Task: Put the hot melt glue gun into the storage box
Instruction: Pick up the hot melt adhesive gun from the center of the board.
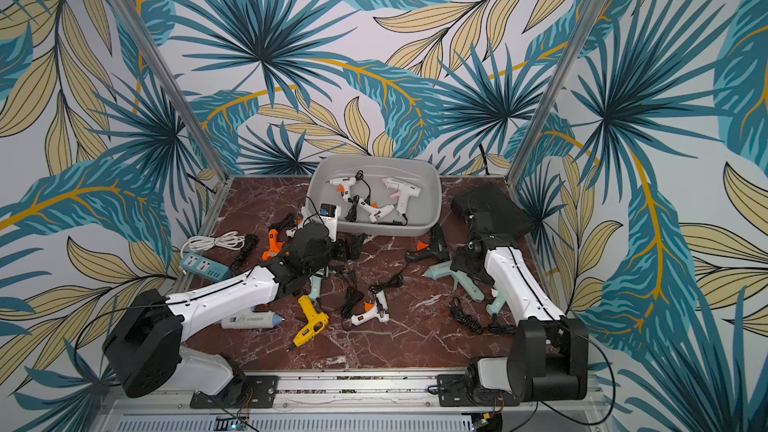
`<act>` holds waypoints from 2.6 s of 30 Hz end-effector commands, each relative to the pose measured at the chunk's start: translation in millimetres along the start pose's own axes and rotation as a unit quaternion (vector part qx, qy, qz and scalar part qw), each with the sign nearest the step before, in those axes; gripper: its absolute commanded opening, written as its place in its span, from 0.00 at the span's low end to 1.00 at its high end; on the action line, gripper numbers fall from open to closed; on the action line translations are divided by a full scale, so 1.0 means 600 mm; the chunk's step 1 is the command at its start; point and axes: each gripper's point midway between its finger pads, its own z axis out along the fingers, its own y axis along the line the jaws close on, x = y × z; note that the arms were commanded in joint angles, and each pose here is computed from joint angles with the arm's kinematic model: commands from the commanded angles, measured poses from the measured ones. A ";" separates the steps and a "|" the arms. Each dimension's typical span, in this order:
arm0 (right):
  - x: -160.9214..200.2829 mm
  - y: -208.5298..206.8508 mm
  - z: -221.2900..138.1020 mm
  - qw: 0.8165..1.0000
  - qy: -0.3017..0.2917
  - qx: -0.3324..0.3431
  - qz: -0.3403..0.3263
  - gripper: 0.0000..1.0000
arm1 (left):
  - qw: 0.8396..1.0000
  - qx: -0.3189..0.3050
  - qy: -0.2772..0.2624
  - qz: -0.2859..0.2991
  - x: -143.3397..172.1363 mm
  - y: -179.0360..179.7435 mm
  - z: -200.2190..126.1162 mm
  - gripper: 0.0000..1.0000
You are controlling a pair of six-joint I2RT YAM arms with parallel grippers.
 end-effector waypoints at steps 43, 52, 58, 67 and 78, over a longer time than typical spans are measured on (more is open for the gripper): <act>0.096 0.068 0.080 0.979 0.124 -0.154 0.043 0.74 | 1.000 -0.003 -0.008 0.002 -0.019 0.002 0.012 1.00; 0.102 0.055 0.101 0.985 0.138 -0.101 0.023 0.74 | 1.000 -0.004 -0.006 0.001 -0.018 0.003 0.016 1.00; 0.109 0.037 0.100 0.989 0.137 -0.055 0.006 0.74 | 1.000 -0.004 -0.007 -0.003 -0.020 0.005 0.020 1.00; 0.104 0.040 0.118 0.989 0.140 -0.041 -0.009 0.67 | 1.000 0.000 -0.009 -0.005 -0.027 0.003 0.021 1.00; 0.095 0.045 0.141 0.989 0.145 -0.022 -0.036 0.56 | 1.000 0.003 -0.009 -0.013 -0.027 0.003 0.020 1.00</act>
